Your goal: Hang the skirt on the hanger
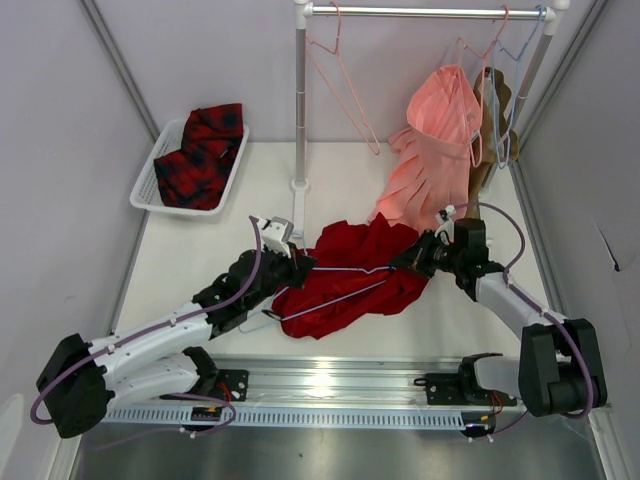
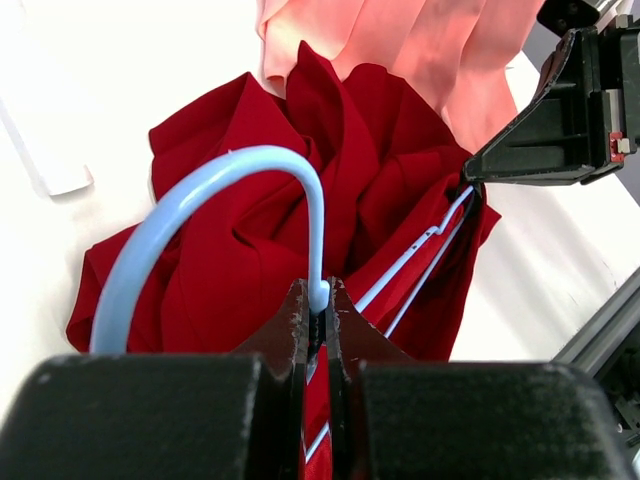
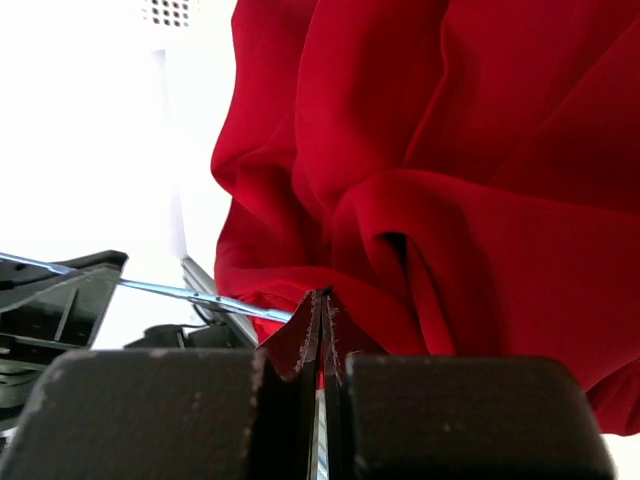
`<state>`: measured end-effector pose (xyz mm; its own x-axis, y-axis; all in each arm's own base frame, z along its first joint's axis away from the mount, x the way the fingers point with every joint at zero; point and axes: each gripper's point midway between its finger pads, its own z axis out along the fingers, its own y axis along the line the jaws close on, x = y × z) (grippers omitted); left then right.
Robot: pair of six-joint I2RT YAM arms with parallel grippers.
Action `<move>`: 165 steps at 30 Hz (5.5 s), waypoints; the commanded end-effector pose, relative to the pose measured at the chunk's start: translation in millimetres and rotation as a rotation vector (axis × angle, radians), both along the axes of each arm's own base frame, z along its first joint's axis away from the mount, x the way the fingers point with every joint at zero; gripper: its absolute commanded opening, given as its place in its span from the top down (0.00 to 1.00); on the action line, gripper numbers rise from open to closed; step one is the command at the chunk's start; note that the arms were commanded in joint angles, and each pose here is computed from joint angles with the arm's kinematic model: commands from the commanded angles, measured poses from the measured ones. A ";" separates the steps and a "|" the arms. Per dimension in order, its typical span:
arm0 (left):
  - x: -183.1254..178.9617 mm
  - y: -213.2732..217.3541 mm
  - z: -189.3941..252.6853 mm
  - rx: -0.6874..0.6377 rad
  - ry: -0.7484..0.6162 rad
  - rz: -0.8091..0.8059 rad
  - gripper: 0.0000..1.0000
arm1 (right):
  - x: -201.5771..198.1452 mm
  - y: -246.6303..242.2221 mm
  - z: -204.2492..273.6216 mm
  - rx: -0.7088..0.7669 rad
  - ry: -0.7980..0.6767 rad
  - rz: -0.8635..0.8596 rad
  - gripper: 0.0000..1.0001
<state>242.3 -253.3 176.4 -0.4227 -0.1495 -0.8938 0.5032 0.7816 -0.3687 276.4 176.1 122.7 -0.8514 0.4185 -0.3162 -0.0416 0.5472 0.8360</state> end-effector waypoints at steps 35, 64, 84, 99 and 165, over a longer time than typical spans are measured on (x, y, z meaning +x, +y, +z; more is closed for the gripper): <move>-16.3 25.9 202.4 -0.317 -0.341 0.026 1.00 | -3.7 38.6 158.8 -0.185 -0.371 0.144 1.00; 12.3 3.6 195.6 -0.425 -0.273 0.075 1.00 | -24.9 34.2 138.4 -0.412 -0.450 0.214 0.84; 22.5 -39.7 167.2 -0.512 -0.164 -0.111 1.00 | -66.2 79.0 180.1 -0.324 -0.603 0.378 1.00; 29.6 -24.1 134.1 -0.426 -0.095 0.002 1.00 | -49.8 80.7 159.7 -0.447 -0.534 0.326 1.00; 13.1 -13.1 80.0 -0.812 -0.014 0.017 1.00 | -67.1 -29.4 75.9 -0.512 -0.265 -0.110 0.59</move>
